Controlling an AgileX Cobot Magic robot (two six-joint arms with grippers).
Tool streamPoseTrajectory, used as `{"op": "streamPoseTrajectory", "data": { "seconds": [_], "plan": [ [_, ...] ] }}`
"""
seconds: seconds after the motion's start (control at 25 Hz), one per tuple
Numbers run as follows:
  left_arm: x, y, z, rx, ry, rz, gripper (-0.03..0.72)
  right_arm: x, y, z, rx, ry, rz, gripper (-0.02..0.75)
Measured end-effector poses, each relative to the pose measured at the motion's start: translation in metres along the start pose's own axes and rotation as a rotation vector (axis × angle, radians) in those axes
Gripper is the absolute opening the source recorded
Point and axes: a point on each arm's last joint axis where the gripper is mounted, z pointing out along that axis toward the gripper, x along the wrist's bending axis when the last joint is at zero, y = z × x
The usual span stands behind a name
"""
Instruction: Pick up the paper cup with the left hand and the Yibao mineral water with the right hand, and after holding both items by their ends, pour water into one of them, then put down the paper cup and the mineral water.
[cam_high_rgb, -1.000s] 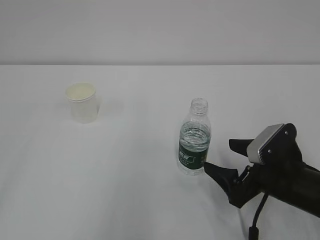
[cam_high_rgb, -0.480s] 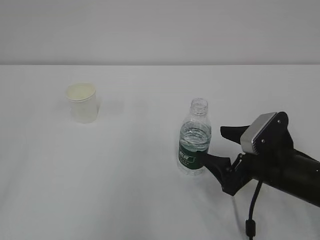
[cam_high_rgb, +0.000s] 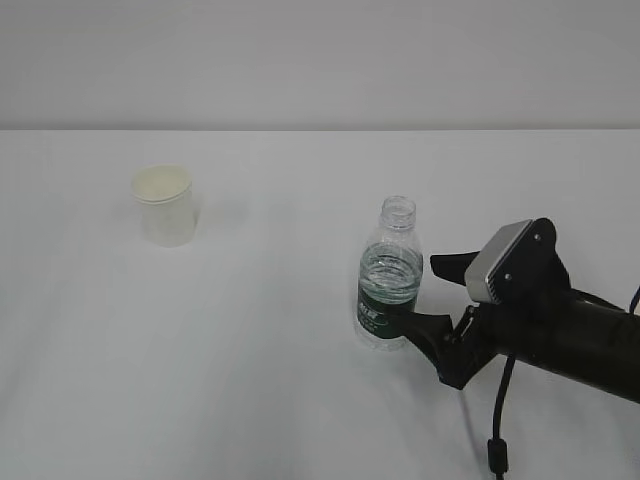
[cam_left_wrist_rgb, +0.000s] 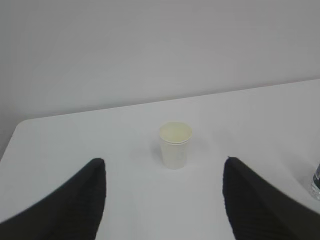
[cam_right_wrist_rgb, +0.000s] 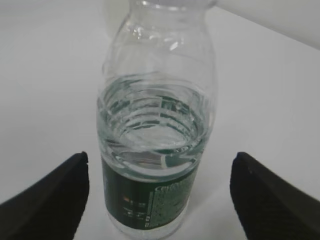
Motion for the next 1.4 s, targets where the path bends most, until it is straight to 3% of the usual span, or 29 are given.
{"op": "streamPoseTrajectory", "data": {
  "seconds": [0.48,1.4],
  "plan": [
    [0.000,0.000,0.000,0.000,0.000,0.000,0.519,0.007,-0.027,0.016,0.026,0.076,0.055,0.675],
    [0.000,0.000,0.000,0.000,0.000,0.000,0.519,-0.002,-0.024,0.030,-0.014,0.062,0.046,0.672]
  ]
}}
